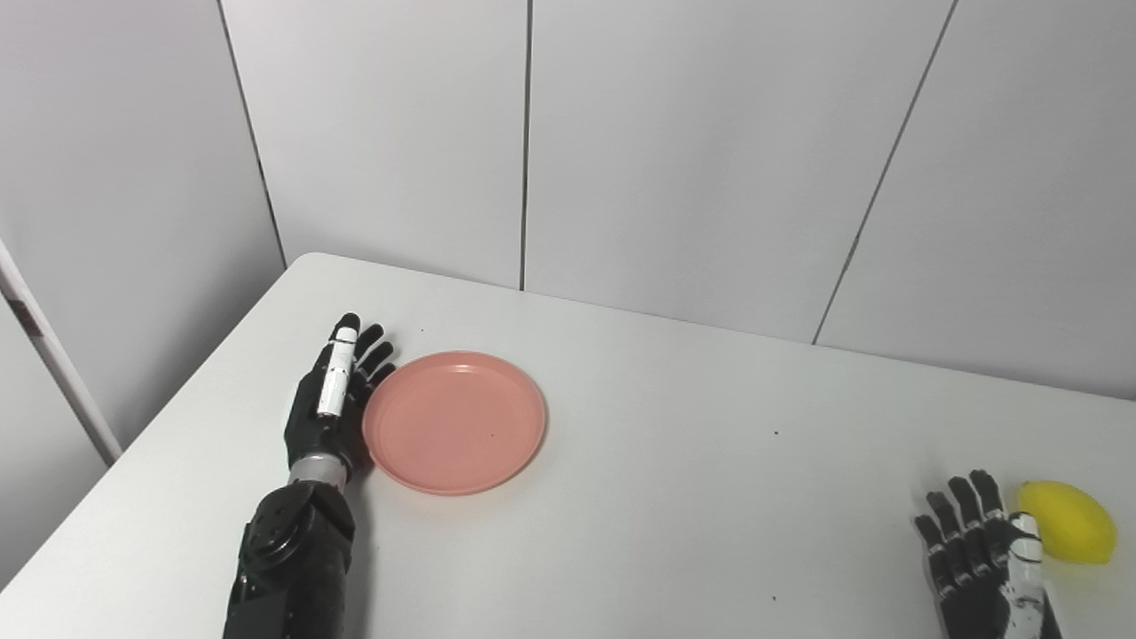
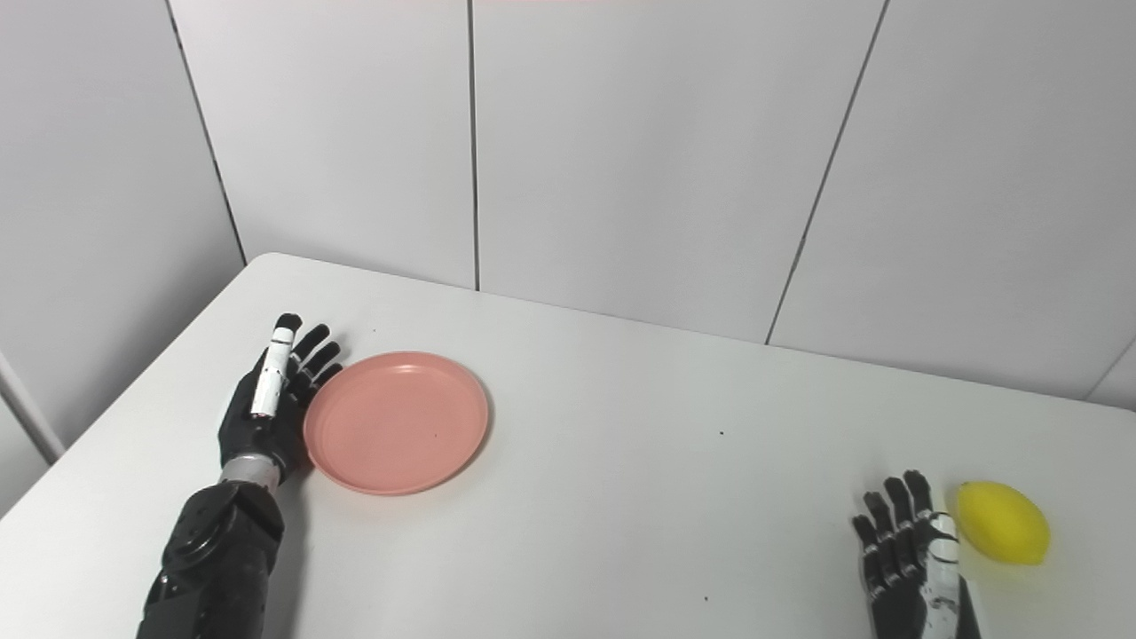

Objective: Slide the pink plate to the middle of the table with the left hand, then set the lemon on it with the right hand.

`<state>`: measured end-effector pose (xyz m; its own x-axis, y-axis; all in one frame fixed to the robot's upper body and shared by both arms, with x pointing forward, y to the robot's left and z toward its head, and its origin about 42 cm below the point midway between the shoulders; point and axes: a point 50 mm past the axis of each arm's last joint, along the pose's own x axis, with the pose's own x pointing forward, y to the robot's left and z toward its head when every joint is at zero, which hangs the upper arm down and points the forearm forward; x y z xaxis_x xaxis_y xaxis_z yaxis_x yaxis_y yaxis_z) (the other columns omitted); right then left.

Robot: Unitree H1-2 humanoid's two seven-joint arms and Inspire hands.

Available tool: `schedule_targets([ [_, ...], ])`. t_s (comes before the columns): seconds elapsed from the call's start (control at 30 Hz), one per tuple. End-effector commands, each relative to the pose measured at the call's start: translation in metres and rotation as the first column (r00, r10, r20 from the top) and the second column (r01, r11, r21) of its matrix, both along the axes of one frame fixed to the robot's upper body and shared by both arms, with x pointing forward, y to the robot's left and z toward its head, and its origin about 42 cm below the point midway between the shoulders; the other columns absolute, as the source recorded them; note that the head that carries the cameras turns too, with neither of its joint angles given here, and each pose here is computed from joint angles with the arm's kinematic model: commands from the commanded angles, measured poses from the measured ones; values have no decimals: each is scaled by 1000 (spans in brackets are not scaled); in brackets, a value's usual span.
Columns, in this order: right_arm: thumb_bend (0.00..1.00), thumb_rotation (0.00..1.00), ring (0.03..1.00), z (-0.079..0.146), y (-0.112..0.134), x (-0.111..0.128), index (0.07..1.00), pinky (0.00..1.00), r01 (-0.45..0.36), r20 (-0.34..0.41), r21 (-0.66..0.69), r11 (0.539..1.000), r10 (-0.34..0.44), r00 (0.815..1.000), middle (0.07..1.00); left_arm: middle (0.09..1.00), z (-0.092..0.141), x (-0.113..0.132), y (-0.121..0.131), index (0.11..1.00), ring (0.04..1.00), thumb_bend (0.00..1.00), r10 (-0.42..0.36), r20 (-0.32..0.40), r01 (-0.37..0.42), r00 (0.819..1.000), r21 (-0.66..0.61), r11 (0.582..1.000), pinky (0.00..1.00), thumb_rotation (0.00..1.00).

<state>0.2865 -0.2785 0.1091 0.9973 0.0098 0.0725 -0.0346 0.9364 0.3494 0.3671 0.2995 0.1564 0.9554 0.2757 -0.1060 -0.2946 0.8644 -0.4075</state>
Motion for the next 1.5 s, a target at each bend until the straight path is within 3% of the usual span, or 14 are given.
schedule_targets([
  [0.0, 670, 899, 988, -32, 7, -20, 1000, 1000, -8, -112, 45, 999, 13, 994, 1000, 848, -1, -2, -6, 895, 839, 508, -6, -46, 6, 999, 1, 1000, 871, 634],
  [0.33, 669, 887, 985, -33, 9, -18, 1000, 1000, -11, -109, 51, 999, 16, 994, 1000, 816, 5, -1, -14, 872, 806, 510, -24, -53, 24, 998, 1, 1000, 819, 620],
  [0.87, 668, 891, 983, -30, 11, -20, 1000, 1000, -9, -103, 49, 999, 14, 995, 1000, 842, 4, 3, -41, 894, 823, 490, -76, -27, 76, 997, -29, 997, 787, 606],
  [1.47, 662, 867, 985, -28, 16, -20, 995, 1000, -9, -89, 68, 998, 15, 996, 999, 807, -2, 5, -61, 867, 799, 506, -114, -34, 113, 993, -18, 993, 787, 601],
])
